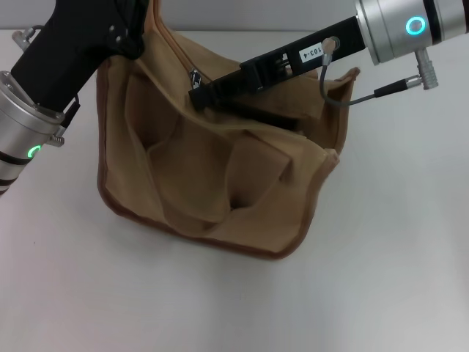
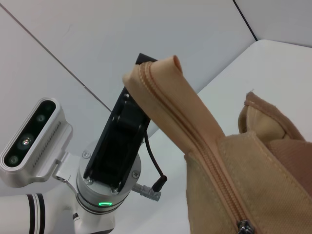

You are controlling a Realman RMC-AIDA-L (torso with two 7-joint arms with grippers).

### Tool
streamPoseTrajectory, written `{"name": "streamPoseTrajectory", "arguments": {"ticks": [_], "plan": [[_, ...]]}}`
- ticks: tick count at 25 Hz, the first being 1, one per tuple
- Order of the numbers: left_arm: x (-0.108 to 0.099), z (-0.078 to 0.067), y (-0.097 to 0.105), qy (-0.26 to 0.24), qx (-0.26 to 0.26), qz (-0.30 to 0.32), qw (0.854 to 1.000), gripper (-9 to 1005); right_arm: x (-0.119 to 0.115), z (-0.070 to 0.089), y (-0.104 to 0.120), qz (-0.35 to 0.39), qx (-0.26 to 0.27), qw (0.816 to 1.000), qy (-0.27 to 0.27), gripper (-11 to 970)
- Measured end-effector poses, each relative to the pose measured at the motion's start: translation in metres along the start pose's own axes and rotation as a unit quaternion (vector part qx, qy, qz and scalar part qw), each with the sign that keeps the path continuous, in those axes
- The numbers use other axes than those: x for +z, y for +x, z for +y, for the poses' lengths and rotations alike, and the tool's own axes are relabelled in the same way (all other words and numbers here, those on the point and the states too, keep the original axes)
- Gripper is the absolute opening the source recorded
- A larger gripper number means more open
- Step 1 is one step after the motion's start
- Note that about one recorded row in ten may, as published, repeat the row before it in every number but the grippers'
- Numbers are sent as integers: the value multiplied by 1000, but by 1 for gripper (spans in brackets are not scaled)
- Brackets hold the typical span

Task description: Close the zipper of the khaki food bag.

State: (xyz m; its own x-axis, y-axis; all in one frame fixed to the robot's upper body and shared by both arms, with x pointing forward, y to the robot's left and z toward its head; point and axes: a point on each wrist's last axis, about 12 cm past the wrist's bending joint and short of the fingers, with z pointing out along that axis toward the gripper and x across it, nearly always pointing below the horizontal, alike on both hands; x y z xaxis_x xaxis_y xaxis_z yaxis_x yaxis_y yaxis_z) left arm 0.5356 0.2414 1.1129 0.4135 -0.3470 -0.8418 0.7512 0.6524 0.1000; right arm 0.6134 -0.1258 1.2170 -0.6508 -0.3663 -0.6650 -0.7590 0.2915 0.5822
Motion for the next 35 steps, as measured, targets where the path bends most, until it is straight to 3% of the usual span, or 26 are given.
{"name": "streamPoseTrajectory", "arguments": {"ticks": [9,18,35], "plan": [[1,0,0,1,0,1,1000,37,0,2,1,5,10,1000,-7,318],[3,0,1,2,-2,1,1000,39,-11,-2,2,-5,63,998,-24,324],[4,-1,1,6,0,-2,1000,42,-7,-5,-1,-11,112,993,-37,324]]}}
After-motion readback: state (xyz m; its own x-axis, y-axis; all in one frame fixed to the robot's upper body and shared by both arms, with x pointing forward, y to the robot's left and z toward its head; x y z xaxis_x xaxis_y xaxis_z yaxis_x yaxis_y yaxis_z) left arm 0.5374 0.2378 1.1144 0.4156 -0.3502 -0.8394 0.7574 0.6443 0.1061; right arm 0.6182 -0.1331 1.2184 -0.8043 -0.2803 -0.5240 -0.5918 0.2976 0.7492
